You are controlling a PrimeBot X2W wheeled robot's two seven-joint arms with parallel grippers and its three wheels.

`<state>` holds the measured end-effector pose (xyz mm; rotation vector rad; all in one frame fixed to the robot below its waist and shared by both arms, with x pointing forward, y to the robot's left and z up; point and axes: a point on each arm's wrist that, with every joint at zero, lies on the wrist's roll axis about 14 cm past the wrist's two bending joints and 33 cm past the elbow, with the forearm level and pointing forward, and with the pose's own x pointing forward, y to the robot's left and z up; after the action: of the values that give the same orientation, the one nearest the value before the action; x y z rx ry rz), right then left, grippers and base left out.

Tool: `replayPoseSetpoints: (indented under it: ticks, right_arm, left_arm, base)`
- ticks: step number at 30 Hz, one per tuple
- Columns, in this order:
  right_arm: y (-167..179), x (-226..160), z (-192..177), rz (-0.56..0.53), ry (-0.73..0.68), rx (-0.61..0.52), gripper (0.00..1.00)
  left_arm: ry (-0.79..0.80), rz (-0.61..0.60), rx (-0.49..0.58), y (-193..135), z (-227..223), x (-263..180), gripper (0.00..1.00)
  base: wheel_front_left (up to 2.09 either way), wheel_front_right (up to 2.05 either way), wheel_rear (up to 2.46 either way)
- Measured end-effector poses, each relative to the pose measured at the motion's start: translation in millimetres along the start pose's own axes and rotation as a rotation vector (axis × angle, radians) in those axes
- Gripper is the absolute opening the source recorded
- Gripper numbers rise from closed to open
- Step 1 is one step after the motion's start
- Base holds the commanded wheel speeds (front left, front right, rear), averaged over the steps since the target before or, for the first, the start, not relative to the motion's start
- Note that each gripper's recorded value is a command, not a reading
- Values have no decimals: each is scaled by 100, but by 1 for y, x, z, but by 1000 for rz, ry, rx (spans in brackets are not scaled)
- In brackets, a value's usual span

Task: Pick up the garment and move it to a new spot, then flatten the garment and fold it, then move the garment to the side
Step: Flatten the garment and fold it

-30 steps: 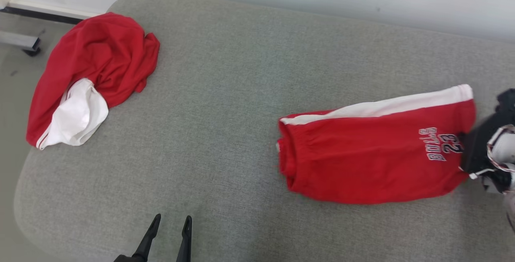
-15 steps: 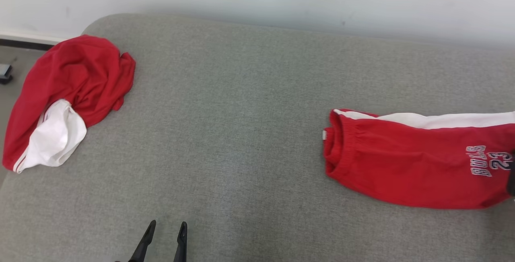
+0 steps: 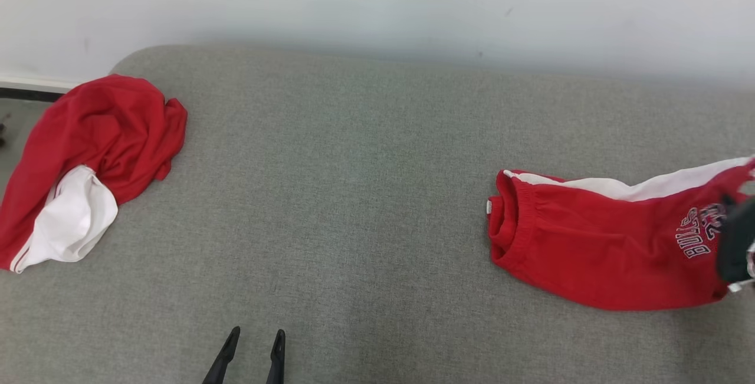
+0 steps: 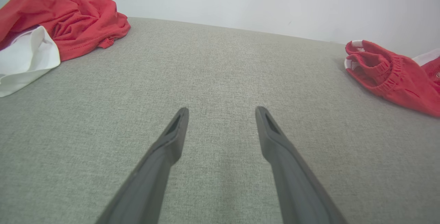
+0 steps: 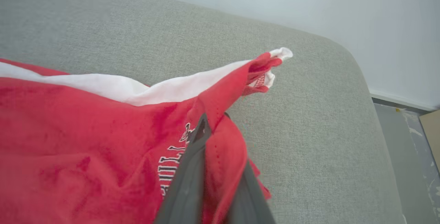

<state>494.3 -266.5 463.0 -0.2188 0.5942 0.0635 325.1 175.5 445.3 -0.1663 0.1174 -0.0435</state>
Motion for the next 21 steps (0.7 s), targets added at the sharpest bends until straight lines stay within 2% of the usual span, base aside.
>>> replayPoseSetpoints:
  ticks: [9, 21]
  right_arm:
    - [92, -14, 30, 202, -55, -120, 0]
    - [172, -8, 30, 381, -8, -176, 0]
  left_arm:
    - [-27, 25, -20, 4, 6, -10, 100]
    - [-24, 68, -40, 12, 4, -19, 100]
  base:
    - [0, 0, 0]
    - [0, 0, 0]
